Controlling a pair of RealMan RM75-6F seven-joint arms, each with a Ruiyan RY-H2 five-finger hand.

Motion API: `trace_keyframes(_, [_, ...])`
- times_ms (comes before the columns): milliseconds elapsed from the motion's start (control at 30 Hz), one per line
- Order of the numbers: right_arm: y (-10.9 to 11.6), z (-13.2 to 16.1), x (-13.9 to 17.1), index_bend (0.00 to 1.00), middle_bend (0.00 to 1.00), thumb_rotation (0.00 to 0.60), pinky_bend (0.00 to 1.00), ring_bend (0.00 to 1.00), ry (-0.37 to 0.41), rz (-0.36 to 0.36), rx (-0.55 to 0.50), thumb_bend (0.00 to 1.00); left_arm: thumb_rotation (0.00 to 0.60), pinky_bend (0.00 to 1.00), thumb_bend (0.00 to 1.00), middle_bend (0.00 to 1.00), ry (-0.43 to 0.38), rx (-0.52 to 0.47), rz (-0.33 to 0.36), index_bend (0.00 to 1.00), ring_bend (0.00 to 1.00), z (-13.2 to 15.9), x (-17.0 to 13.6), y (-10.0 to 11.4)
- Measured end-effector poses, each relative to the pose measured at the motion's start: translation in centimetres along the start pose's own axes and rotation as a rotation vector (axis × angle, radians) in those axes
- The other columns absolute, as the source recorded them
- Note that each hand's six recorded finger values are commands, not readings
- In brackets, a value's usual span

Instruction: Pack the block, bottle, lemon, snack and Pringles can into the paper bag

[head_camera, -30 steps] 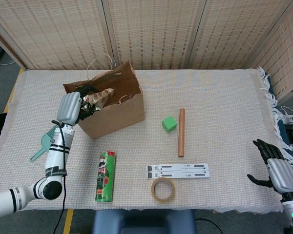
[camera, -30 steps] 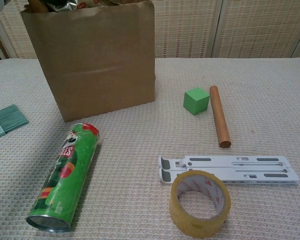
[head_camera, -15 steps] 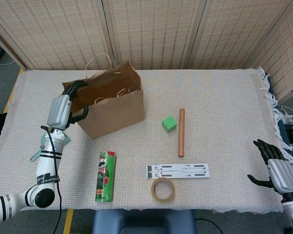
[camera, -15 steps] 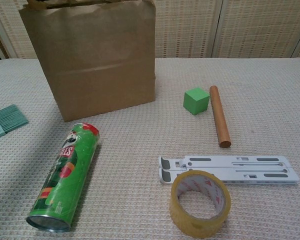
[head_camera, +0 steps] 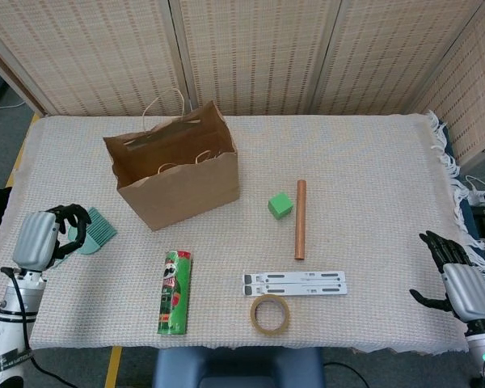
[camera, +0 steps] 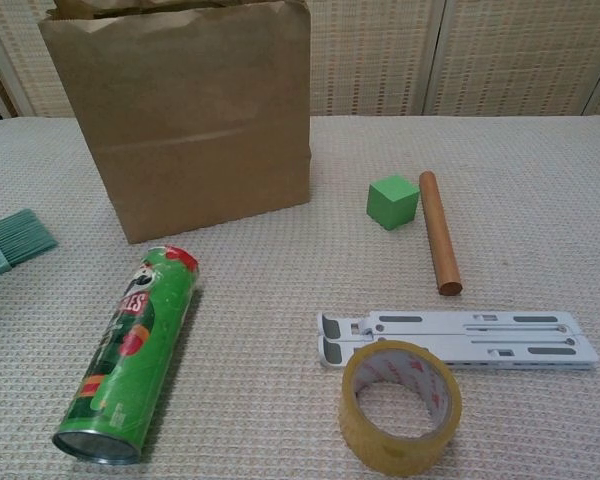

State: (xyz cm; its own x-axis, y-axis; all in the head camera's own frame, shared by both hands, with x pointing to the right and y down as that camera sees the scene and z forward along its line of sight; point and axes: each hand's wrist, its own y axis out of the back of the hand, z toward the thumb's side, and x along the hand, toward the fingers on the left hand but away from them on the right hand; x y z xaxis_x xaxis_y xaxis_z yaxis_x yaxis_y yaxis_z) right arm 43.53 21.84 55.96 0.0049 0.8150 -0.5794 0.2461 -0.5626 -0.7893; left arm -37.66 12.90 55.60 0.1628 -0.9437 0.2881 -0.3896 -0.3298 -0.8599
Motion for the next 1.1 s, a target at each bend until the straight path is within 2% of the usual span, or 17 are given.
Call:
trace_keyframes(33, [0.0,0.0,0.0,0.0,0.0,0.6,0.05,0.0,0.0,-0.001,0.001,0.09,0.6,0.61,0.59,0.53,-0.025,0.031,-0.012,0.5,0.5,-0.1,-0.4,-0.1])
trace_keyframes(100, [0.0,0.0,0.0,0.0,0.0,0.6,0.05,0.0,-0.002,-0.002,0.004,0.09,0.6,0.48,0.54,0.42,-0.101,0.122,-0.045,0.34,0.4,-0.3,-1.2,-0.6])
trace_keyframes(167, [-0.1,0.0,-0.1,0.0,0.0,0.6,0.05,0.0,-0.002,-0.003,0.008,0.09,0.6,0.33,0.49,0.26,-0.186,0.222,-0.079,0.15,0.26,-0.4,-2.0,-1.1])
trace_keyframes(267, [-0.1,0.0,0.0,0.0,0.0,0.6,0.05,0.0,-0.002,-0.004,0.011,0.09,0.6,0.19,0.43,0.08,-0.352,0.403,-0.15,0.02,0.07,-0.6,-3.3,-2.4])
trace_keyframes(300, [-0.1,0.0,0.0,0.0,0.0,0.6,0.05,0.0,-0.002,-0.005,0.011,0.09,0.6,0.15,0.41,0.03,-0.423,0.474,-0.182,0.01,0.02,-0.6,-3.9,-3.1])
trace_keyframes(367, [-0.1,0.0,-0.1,0.0,0.0,0.6,0.05,0.0,-0.003,-0.005,0.011,0.09,0.6,0.1,0.39,0.0,-0.532,0.586,-0.231,0.0,0.0,-0.8,-4.6,-4.1])
trace_keyframes(500, [-0.1,0.0,0.0,0.0,0.0,0.6,0.05,0.0,-0.001,-0.002,0.011,0.09,0.6,0.05,0.37,0.0,-0.788,0.821,-0.311,0.0,0.0,-0.3,-5.9,-6.8])
trace_keyframes(600, [-0.1,0.0,0.0,0.0,0.0,0.6,0.05,0.0,0.0,0.0,0.008,0.09,0.6,0.03,0.36,0.0,-0.939,0.934,-0.344,0.0,0.0,0.6,-6.6,-8.7])
trace_keyframes(800, [0.0,0.0,0.0,0.0,0.0,0.6,0.05,0.0,0.001,0.005,0.001,0.09,0.6,0.02,0.36,0.0,-1.125,1.016,-0.385,0.0,0.0,2.3,-7.9,-11.7])
trace_keyframes(1100, [0.0,0.0,0.0,0.0,0.0,0.6,0.05,0.0,0.002,0.014,-0.005,0.09,0.6,0.02,0.36,0.0,-1.199,1.019,-0.389,0.0,0.0,3.8,-8.5,-14.4])
